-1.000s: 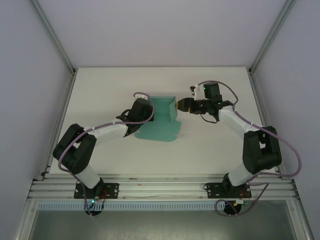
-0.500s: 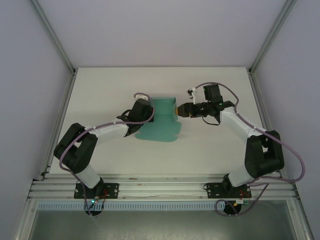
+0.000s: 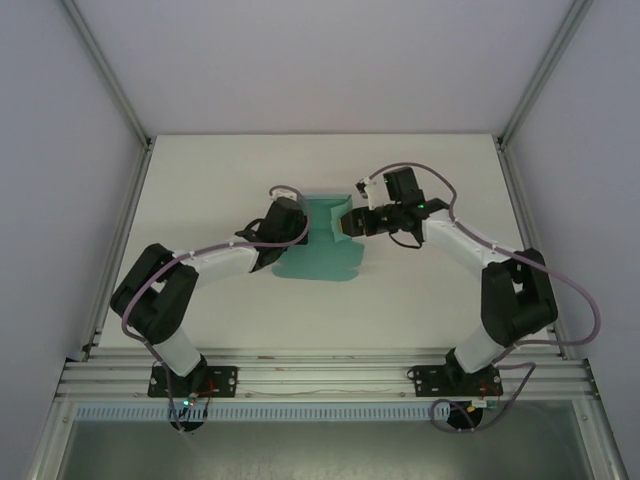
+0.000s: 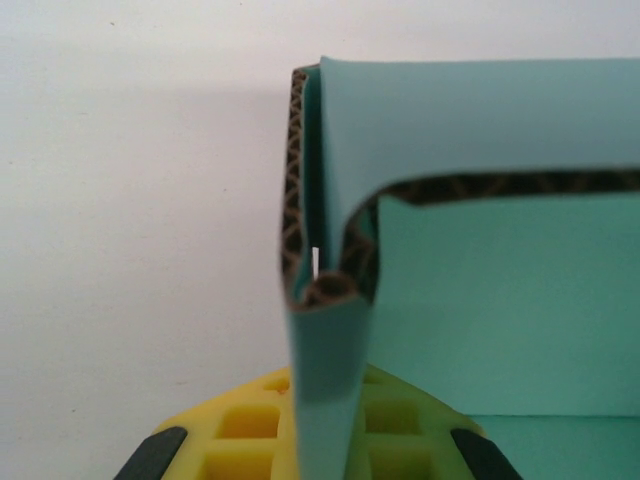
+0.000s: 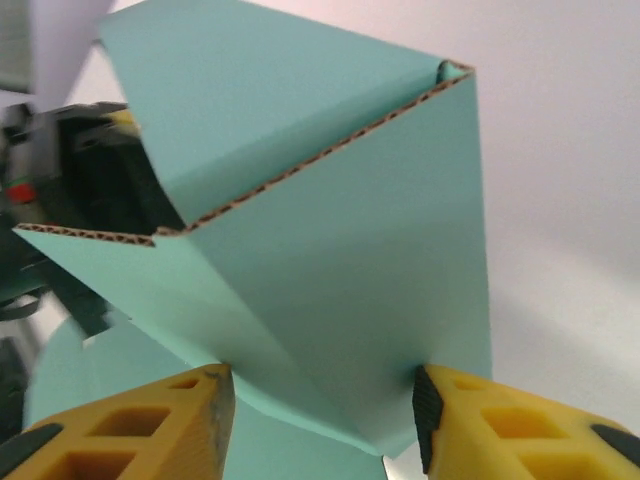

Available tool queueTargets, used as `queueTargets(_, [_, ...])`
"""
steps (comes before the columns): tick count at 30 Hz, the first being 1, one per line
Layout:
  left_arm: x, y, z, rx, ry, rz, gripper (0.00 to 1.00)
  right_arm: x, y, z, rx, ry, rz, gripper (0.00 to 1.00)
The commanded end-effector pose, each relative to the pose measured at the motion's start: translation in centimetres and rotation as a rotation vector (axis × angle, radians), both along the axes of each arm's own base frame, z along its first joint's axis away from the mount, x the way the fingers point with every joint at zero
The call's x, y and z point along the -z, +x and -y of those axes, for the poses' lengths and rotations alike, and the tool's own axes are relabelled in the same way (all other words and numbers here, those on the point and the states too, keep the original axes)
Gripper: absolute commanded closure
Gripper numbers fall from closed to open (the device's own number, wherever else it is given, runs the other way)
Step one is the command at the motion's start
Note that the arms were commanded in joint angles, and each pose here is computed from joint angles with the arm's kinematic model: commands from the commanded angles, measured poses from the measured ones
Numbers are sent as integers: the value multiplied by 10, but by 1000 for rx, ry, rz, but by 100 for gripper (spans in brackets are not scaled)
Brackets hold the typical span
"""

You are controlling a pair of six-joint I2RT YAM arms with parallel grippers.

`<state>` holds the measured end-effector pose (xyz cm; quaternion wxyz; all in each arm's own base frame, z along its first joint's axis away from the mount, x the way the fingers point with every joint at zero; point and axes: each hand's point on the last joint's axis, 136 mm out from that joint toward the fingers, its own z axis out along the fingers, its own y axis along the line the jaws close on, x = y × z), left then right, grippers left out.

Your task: Assemble paper box

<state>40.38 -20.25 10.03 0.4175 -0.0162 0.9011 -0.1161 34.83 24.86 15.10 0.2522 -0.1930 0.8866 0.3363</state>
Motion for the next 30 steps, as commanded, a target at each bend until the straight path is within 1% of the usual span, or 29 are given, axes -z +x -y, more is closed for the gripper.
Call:
queueTargets(1, [-10,2,17,72,-33,15,100,5,35,7,158,-104,96,47])
queueTargets(2, [-11,1,19,79,-35,18,100,7,41,10,194,-117,107,44])
queueTargets(6, [-11,-1,22,99,-39,22,100,20,63,18,302,-155,140,45])
queueTargets(9, [-3,-1,23,108,-17,-7,100,36,69,14,291,-180,119,48])
queueTargets(12, [4,-1,23,98,-5,-24,100,50,73,6,281,-166,123,59])
queueTargets(15, [13,-2,27,118,-5,-42,100,59,75,-1,260,-132,124,59])
queueTargets(18, [24,-2,30,125,21,-70,100,68,73,-8,225,-121,117,59])
queueTargets(25, [33,-1,29,119,51,-90,100,103,73,-9,215,-158,54,60])
queueTargets(26, [35,-1,28,119,57,-93,100,105,73,-9,215,-160,53,62])
queueTargets(28, [36,-2,28,120,63,-97,100,111,75,-7,223,-179,49,64])
queueTargets(30, [35,-2,28,121,66,-96,100,119,75,-3,232,-210,36,71])
